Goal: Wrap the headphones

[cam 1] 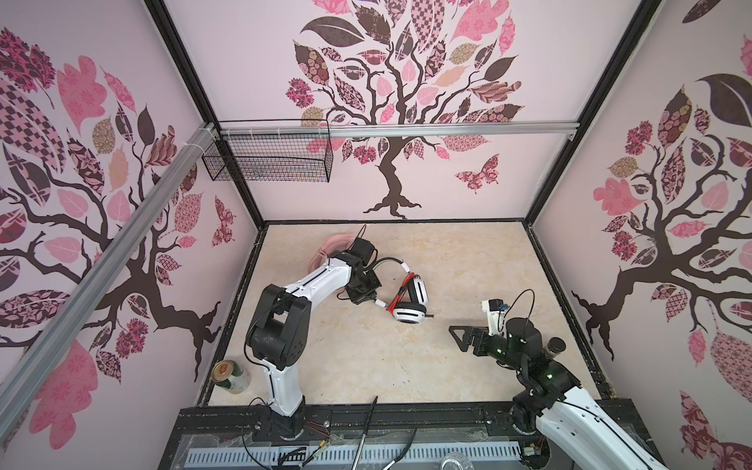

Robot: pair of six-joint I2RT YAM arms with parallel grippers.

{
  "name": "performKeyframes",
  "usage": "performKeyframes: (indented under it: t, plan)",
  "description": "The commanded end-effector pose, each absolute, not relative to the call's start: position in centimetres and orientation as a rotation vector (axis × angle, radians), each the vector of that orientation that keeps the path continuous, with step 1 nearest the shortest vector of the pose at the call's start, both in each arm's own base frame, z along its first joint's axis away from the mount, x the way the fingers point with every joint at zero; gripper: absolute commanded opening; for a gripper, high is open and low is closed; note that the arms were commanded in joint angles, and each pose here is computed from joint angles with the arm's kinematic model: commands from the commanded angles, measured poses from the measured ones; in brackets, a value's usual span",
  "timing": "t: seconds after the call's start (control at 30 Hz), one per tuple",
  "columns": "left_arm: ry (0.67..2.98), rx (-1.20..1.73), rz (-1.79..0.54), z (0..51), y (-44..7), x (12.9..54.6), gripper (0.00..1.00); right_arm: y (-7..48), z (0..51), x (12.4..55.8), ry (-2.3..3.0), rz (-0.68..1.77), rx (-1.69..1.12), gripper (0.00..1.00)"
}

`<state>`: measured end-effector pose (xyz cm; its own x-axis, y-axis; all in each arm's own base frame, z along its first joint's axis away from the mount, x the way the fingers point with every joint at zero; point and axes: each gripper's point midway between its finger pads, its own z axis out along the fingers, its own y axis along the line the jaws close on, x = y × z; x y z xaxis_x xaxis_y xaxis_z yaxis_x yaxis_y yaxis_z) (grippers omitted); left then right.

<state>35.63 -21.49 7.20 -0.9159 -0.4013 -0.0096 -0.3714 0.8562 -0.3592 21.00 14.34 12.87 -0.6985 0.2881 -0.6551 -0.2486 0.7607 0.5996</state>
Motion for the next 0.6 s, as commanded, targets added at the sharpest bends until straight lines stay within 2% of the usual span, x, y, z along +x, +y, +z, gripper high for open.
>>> performKeyframes:
  t: [0.0, 0.3, 0.47, 0.57]
  plan:
    - [2.923, -0.555, -0.664, 9.1, -23.7, 37.1, 0.00, 14.3, 13.5, 21.3, 2.158, 0.860, 0.013, 1.00]
    - [2.963, -0.334, -0.438, 10.4, -22.5, 35.3, 0.00, 15.8, 14.5, 23.4, 2.320, 0.775, -0.088, 1.00]
    - [2.977, -0.302, -0.528, 11.5, -23.8, 34.2, 0.00, 16.9, 17.4, 25.0, 2.222, 0.731, -0.226, 1.00]
    - [2.953, -0.290, -0.543, 12.9, -24.1, 33.8, 0.00, 17.3, 18.8, 25.9, 2.237, 0.702, -0.258, 0.91]
